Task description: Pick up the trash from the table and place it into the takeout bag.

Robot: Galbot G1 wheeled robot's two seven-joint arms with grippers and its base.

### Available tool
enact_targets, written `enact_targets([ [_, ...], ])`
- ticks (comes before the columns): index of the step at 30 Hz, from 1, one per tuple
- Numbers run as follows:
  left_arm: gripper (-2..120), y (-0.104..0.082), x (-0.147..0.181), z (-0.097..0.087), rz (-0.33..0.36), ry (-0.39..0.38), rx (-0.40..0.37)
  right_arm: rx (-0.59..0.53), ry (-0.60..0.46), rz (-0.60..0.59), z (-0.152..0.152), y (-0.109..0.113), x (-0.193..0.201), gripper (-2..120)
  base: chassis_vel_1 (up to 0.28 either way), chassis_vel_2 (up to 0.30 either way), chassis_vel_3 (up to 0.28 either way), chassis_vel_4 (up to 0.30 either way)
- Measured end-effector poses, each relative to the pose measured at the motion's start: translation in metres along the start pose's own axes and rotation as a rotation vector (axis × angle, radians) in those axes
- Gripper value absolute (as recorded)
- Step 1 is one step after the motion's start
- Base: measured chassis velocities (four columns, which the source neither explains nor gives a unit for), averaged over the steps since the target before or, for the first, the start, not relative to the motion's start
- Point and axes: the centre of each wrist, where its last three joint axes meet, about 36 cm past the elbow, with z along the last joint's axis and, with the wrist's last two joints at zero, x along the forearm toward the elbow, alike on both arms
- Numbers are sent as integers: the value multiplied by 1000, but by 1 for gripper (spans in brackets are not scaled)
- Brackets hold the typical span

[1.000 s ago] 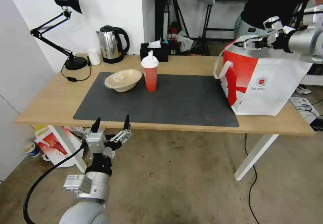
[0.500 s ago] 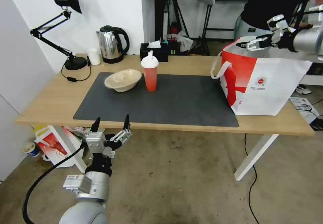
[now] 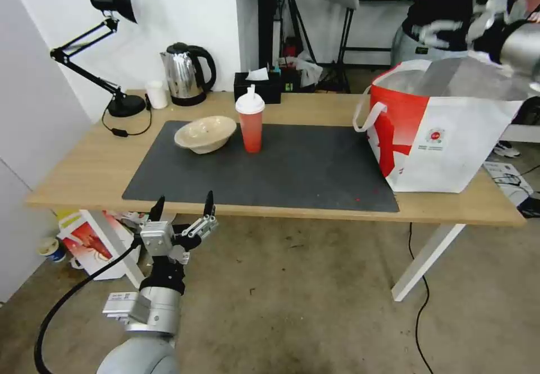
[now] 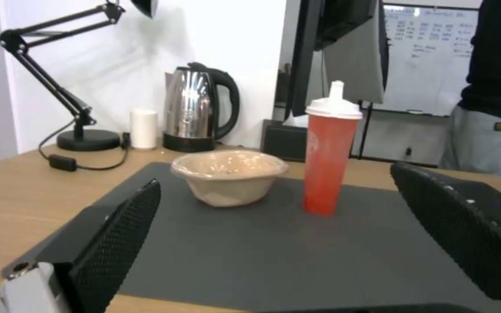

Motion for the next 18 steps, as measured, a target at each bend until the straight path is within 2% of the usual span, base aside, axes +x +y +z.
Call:
enact_targets([
  [2, 99, 2, 0, -1, -4, -2, -4, -24, -59, 4, 6, 30, 19, 100, 0, 0, 0, 0],
  [3, 99, 2, 0, -1, -4, -2, -4, -24, -59, 4, 6, 30, 19, 100, 0, 0, 0, 0],
  [6, 99, 2, 0, -1, -10, -1, 0, -48, -164, -37, 30, 86, 57, 100, 0, 0, 0, 0],
  [7, 99, 2, 0, -1, -10, -1, 0, -48, -164, -37, 30, 86, 57, 100, 0, 0, 0, 0],
  [8, 99, 2, 1, -1, -12, -1, 1, -52, -175, -44, 36, 94, 63, 100, 0, 0, 0, 0],
  [9, 99, 2, 2, -1, -22, 0, 1, -54, -204, -57, 54, 112, 75, 100, 0, 0, 0, 0],
  [10, 99, 2, 2, -1, -22, 0, 1, -54, -204, -57, 54, 112, 75, 100, 0, 0, 0, 0],
  [12, 99, 2, 3, -1, -28, -2, -1, -33, -243, -43, 76, 126, 87, 100, 0, 0, 0, 0],
  [13, 99, 2, 3, -2, -31, -2, -1, -23, -275, -19, 98, 137, 98, 100, 0, 0, 0, 0],
  [14, 99, 2, 3, -2, -31, -2, -1, -23, -275, -19, 98, 137, 98, 100, 0, 0, 0, 0],
  [18, 99, 3, 5, -2, -35, -2, -7, -30, -288, 11, 151, 169, 144, 100, 0, 0, 0, 0],
])
